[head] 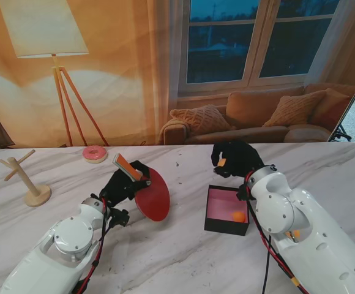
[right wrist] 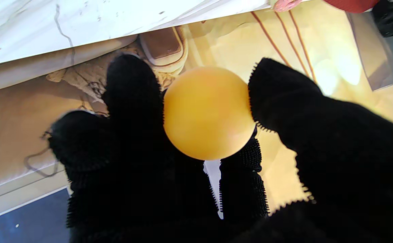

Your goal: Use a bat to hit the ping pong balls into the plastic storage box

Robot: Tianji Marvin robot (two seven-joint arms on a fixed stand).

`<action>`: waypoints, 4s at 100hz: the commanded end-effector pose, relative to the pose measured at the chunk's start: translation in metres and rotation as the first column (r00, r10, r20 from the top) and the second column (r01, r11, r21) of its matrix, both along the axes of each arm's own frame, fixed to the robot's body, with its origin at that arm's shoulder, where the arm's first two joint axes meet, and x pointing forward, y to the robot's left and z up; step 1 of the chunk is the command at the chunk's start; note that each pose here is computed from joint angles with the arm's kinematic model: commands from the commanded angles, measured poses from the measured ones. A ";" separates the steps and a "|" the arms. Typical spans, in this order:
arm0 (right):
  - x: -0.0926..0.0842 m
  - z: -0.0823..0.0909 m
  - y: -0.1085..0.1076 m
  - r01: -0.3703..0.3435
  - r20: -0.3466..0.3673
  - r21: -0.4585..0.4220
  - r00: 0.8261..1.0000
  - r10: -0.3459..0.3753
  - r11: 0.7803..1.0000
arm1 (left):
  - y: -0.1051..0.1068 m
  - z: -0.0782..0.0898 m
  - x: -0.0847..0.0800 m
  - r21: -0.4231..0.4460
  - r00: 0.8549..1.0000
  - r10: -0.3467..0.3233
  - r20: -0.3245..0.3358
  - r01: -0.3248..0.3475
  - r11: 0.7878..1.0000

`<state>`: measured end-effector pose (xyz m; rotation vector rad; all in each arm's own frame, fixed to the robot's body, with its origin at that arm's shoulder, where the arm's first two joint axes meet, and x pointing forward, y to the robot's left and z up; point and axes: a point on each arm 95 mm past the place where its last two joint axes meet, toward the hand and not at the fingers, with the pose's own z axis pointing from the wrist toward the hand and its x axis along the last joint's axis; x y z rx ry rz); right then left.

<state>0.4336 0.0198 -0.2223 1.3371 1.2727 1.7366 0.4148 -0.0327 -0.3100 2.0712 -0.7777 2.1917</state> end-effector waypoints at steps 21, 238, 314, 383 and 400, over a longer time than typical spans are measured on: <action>-0.007 0.002 0.025 -0.061 -0.042 0.037 0.997 0.063 0.997 | -0.006 0.000 0.001 -0.021 1.000 -0.025 0.004 0.025 0.999; -0.009 0.027 0.058 -0.166 -0.013 0.032 0.986 0.167 0.986 | -0.047 0.010 0.015 -0.120 0.998 -0.068 -0.004 0.067 0.991; -0.018 0.006 0.002 -0.075 -0.039 -0.063 0.997 0.072 0.995 | -0.026 0.003 0.005 -0.062 1.000 -0.010 -0.012 0.009 0.998; -0.057 -0.019 -0.091 0.018 -0.040 -0.267 0.999 -0.030 0.964 | -0.026 -0.001 0.003 -0.057 1.000 0.000 -0.021 -0.001 0.998; -0.069 -0.026 -0.103 0.021 -0.053 -0.300 0.998 -0.039 0.954 | -0.026 -0.001 0.003 -0.056 1.000 -0.002 -0.022 0.000 0.998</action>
